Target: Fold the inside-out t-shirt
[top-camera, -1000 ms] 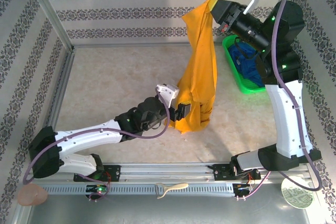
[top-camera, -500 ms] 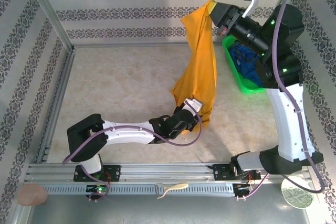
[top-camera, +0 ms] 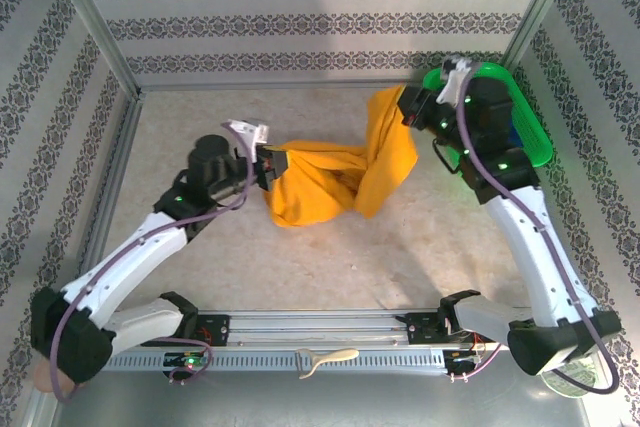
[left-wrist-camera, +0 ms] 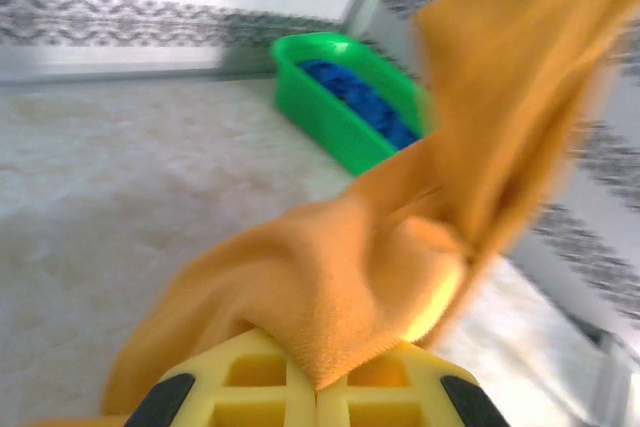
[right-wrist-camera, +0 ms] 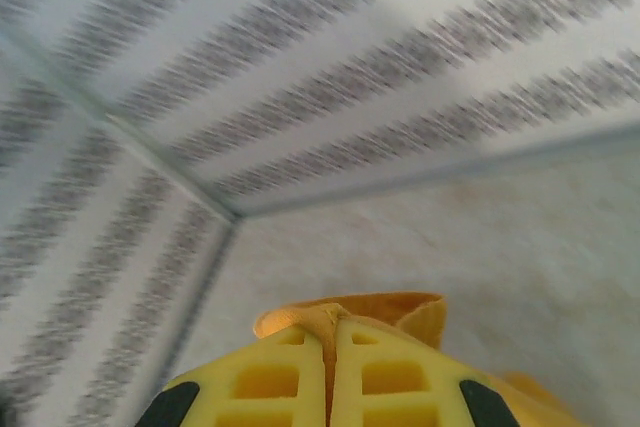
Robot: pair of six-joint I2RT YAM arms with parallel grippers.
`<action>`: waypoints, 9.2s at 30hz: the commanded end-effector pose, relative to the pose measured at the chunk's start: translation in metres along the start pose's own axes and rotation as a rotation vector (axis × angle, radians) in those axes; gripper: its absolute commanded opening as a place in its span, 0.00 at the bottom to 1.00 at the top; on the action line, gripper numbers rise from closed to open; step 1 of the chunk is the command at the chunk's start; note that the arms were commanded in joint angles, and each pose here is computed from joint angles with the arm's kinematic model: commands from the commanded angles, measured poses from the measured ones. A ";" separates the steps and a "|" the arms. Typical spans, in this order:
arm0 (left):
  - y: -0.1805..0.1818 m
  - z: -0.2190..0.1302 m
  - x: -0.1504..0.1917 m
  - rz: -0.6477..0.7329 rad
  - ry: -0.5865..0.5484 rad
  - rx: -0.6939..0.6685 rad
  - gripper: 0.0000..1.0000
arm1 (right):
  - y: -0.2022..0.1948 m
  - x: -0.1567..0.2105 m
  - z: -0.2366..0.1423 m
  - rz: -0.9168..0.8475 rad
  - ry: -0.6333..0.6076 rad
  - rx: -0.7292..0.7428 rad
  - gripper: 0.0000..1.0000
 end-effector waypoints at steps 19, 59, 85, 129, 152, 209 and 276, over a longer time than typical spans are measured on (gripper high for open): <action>0.202 0.032 -0.038 -0.586 -0.007 -0.321 0.00 | 0.022 0.184 0.066 -0.236 0.433 0.070 0.68; 0.124 0.028 0.094 -0.385 0.370 -0.597 0.00 | -0.029 0.183 0.053 -0.370 0.527 0.175 0.00; 0.105 0.010 0.090 -0.444 0.287 -0.541 0.70 | -0.023 0.184 0.061 -0.227 0.546 0.119 0.63; 0.074 0.036 0.083 -0.370 0.282 -0.383 0.71 | -0.020 0.178 0.042 -0.076 0.308 -0.301 0.00; 0.052 0.158 0.104 0.110 0.395 -0.306 0.76 | -0.018 0.183 0.034 -0.058 0.313 -0.326 0.00; 0.042 0.122 0.045 0.025 0.293 -0.009 0.63 | -0.056 0.185 0.046 -0.080 0.301 -0.216 0.00; -0.023 0.109 -0.014 -0.330 0.130 0.351 0.00 | -0.007 0.192 0.065 0.198 0.186 0.154 0.46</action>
Point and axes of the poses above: each hand's point on the last joint's axis, 136 mm out from that joint toward the fingers, its own z axis out along the fingers, its own y axis along the line the jaws close on, x = y × z, the point moved 6 cm from there along -z, back along the fingers, and after that the axes turned 11 degrees about -z, right-handed, at the moved point
